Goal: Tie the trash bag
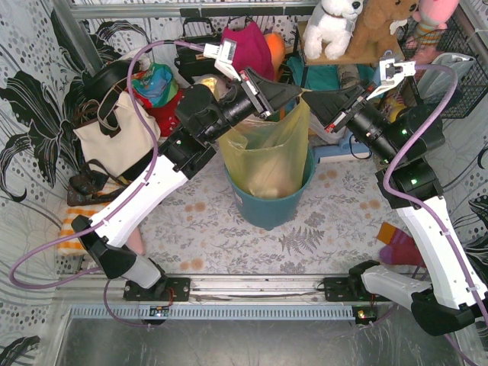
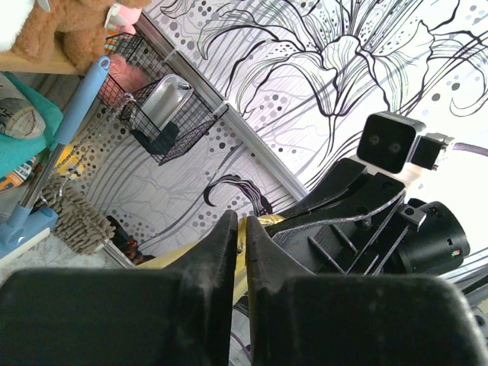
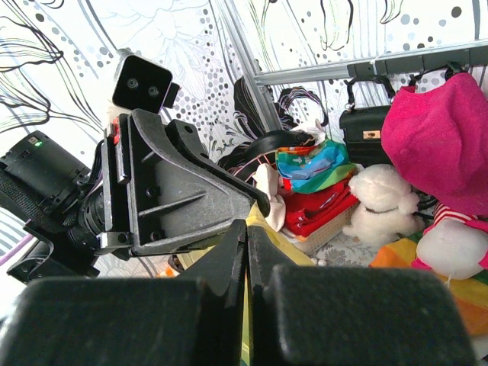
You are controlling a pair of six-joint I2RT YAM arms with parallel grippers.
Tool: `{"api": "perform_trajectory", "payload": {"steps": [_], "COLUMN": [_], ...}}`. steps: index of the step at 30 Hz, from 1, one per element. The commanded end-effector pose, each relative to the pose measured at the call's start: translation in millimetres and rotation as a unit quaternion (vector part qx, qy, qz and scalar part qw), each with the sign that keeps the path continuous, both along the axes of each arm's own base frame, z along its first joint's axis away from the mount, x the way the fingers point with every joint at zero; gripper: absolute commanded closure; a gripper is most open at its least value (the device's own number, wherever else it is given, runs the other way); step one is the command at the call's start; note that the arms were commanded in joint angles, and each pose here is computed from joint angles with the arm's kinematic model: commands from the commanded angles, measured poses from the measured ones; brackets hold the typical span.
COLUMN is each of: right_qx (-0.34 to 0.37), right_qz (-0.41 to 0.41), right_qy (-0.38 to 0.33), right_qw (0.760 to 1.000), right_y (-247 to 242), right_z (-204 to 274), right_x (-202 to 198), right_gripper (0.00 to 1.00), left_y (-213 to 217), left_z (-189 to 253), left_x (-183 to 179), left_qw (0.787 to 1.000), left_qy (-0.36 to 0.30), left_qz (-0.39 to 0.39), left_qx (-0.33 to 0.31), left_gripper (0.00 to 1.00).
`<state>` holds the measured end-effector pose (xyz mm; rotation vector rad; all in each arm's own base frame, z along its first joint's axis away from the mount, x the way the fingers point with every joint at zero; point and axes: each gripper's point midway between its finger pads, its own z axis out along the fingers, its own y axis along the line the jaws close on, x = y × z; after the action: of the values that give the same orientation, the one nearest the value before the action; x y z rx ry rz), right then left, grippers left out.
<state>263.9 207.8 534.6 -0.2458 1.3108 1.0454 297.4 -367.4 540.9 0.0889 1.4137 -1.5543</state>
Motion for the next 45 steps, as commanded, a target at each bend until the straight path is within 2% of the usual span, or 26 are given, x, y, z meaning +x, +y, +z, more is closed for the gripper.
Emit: {"api": "perform_trajectory", "payload": {"steps": [1, 4, 9, 12, 14, 15, 19, 27, 28, 31, 33, 36, 40, 45], "right_qx": [0.021, 0.020, 0.016, 0.007, 0.001, -0.001, -0.008, -0.021, -0.028, -0.058, -0.075, -0.092, -0.083, -0.062], "right_qz": [0.010, 0.008, 0.006, -0.011, -0.032, -0.042, -0.068, -0.073, -0.071, -0.060, -0.053, -0.053, -0.046, -0.044], "right_qy": [-0.034, -0.032, -0.026, -0.023, -0.023, -0.023, -0.030, -0.026, -0.030, -0.045, -0.056, -0.054, -0.052, -0.053], "right_qw": [0.999, 0.999, 1.000, 1.000, 0.999, 0.999, 0.997, 0.997, 0.997, 0.995, 0.994, 0.993, 0.994, 0.996], "right_y": [-2.5, -2.7, -3.9, -10.1, -18.4, -22.1, -32.8, -32.1, -30.6, -24.6, -21.4, -18.1, -13.2, -12.5], "right_z": [21.5, 19.9, 14.7, 8.7, 5.8, 4.5, 4.4, 1.6, 1.3, -0.7, -1.1, -3.6, -0.7, 5.9], "right_x": [-13.6, -13.1, -13.8, -14.6, -17.2, -18.0, -21.4, -16.3, -15.3, -12.2, -11.9, -4.3, 0.4, 0.7], "right_gripper": [1.00, 1.00, 1.00, 0.87, 0.72, 0.69, 0.62, 0.64, 0.62, 0.46, 0.43, 0.46, 0.62, 1.00], "left_y": [4.0, 6.5, 8.1, 9.6, 11.2, 12.4, 14.5, 15.6, 15.9, 19.3, 24.6, 28.4, 27.5, 26.3], "left_z": [5.2, 6.5, 18.6, 25.2, 30.0, 32.8, 46.5, 38.9, 34.8, 28.4, 27.1, 22.5, 11.2, 0.8], "left_x": [3.3, 4.1, -0.9, -2.7, -3.3, -3.4, -6.2, -5.0, -4.2, -7.1, -10.1, -12.0, -12.4, -13.0], "left_qw": [1.000, 1.000, 0.999, 0.999, 0.998, 0.998, 0.996, 0.997, 0.998, 0.998, 0.998, 0.998, 0.998, 0.999], "left_qy": [-0.011, -0.012, -0.031, -0.044, -0.054, -0.059, -0.081, -0.065, -0.059, -0.051, -0.049, -0.043, -0.029, -0.017], "left_qz": [0.009, 0.015, 0.008, 0.010, 0.014, 0.018, 0.021, 0.026, 0.027, 0.029, 0.034, 0.038, 0.034, 0.029], "left_qx": [-0.012, -0.012, -0.021, -0.019, -0.016, -0.014, -0.012, 0.013, 0.019, 0.028, 0.028, 0.034, 0.043, 0.043], "left_gripper": [0.88, 0.99, 1.00, 1.00, 1.00, 1.00, 1.00, 1.00, 0.98, 0.95, 0.95, 0.94, 0.93, 0.80]}}
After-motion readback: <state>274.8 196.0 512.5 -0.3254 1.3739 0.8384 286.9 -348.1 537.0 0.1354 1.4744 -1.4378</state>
